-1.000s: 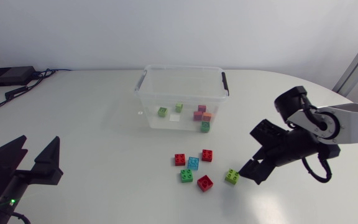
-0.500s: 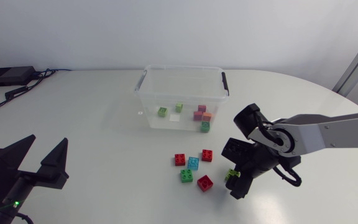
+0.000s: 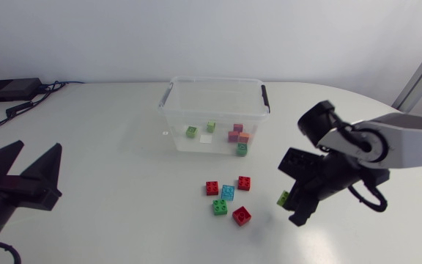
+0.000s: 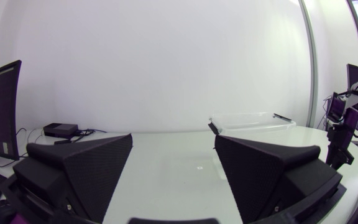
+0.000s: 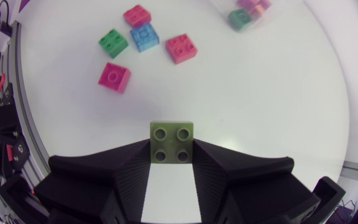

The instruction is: Pick up the duplo bricks and place them in the container

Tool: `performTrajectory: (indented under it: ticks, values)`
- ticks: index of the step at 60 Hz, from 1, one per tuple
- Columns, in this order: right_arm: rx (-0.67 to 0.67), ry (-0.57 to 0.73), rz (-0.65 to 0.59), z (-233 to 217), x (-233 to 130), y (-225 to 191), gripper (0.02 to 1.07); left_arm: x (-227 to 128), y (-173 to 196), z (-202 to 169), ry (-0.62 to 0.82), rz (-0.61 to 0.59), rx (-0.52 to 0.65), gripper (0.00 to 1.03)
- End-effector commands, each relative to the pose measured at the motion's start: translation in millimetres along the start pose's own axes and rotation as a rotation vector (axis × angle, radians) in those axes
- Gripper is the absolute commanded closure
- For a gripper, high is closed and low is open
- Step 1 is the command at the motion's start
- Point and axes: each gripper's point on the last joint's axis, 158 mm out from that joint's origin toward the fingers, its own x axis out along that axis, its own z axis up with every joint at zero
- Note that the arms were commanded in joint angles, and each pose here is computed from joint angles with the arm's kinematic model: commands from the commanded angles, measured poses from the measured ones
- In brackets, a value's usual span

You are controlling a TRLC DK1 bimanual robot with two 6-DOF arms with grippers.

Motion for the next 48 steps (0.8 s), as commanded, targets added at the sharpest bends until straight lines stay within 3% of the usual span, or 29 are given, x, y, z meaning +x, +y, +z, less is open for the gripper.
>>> performTrajectory:
  ticks: [1,14,20,26,36,40,48]
  values:
    - [-0.007,-0.086,-0.058,23.5,-38.8,-18.6,0.92,6.7,-1.5,28.4,0.034,-0.007,-0.034,0.12]
    - [0.041,-0.204,-0.105,58.4,-83.9,-35.6,0.92,42.8,-11.1,27.9,0.251,-0.039,-0.033,0.12]
    - [0.078,-0.317,-0.145,93.5,-111.2,-52.7,0.92,74.1,-22.9,-14.5,0.509,-0.071,-0.013,0.12]
    - [0.121,-0.435,-0.176,129.2,-140.3,-73.6,0.91,87.0,-36.8,-36.7,0.598,-0.118,0.041,0.12]
    - [0.161,-0.555,-0.209,189.5,-146.4,-109.2,0.91,110.2,-84.6,-84.2,0.755,-0.375,0.437,0.11]
    - [0.164,-0.574,-0.210,206.5,-136.2,-117.4,0.91,115.5,-90.2,-96.4,0.790,-0.405,0.472,0.11]
    - [0.170,-0.601,-0.204,237.0,-113.5,-130.0,0.89,103.8,-127.7,-131.0,0.829,-0.603,0.642,0.09]
